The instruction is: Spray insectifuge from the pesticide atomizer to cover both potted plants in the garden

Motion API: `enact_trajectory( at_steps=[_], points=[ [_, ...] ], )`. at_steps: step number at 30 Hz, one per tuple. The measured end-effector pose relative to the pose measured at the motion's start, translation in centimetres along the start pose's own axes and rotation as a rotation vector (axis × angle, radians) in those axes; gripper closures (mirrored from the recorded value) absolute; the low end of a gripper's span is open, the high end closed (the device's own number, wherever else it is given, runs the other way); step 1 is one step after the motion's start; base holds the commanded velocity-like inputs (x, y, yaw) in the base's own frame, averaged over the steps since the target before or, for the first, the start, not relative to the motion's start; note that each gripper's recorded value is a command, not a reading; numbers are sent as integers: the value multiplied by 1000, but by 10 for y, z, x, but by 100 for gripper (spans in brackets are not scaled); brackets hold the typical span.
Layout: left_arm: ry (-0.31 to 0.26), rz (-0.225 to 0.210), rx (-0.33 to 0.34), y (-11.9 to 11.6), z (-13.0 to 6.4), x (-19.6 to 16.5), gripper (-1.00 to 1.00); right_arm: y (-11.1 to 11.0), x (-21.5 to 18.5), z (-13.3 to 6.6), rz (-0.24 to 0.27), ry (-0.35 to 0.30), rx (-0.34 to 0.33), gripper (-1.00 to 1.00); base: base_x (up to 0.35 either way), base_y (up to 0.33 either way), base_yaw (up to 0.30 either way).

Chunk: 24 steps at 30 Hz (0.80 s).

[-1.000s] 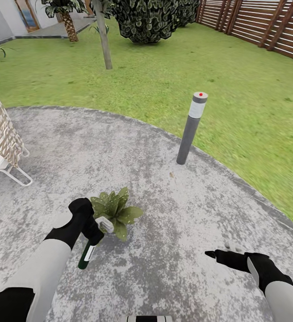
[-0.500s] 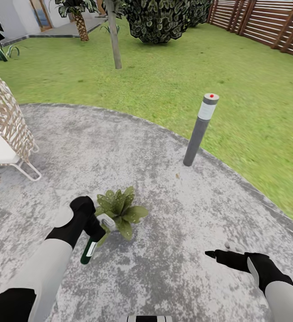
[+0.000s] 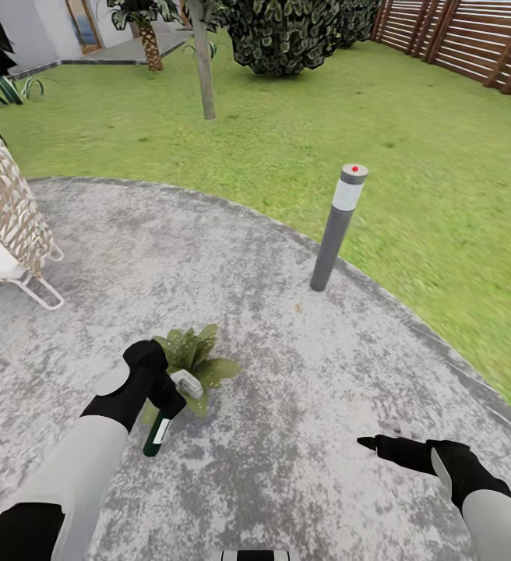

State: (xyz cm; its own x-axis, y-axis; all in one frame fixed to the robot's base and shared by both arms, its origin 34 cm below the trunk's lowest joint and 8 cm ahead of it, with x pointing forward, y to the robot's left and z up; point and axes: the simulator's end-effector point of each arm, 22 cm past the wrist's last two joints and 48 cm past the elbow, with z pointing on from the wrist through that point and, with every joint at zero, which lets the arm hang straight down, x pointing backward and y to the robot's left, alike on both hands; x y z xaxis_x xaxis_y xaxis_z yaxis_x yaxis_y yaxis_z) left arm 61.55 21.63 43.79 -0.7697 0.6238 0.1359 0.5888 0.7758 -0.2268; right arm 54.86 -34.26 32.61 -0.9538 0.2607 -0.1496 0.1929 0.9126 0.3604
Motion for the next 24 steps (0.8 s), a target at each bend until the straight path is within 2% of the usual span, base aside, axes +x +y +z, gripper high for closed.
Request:
enact_trajectory(
  at_steps=[7, 11, 17, 22, 24],
  points=[
    [-4, -2, -2, 1, -1, -1, 100, 0, 0, 0, 0, 0, 0, -100, 10, -319, 241],
    [-3, -2, -2, 1, -1, -1, 100, 0, 0, 0, -1, 0, 1, -100, 218, -230, 172],
    [-2, -2, -2, 1, -1, 0, 100, 0, 0, 0, -1, 0, 0, -100, 286, -35, 17],
    [2, -5, -2, 2, 0, 1, 100, -1, 0, 1, -4, -3, 1, -100, 43, -1, 0],
    [4, -6, -1, 3, 1, 2, 100, -1, -5, 1, -26, -30, 1, -100, 4, 0, 0]
  ],
)
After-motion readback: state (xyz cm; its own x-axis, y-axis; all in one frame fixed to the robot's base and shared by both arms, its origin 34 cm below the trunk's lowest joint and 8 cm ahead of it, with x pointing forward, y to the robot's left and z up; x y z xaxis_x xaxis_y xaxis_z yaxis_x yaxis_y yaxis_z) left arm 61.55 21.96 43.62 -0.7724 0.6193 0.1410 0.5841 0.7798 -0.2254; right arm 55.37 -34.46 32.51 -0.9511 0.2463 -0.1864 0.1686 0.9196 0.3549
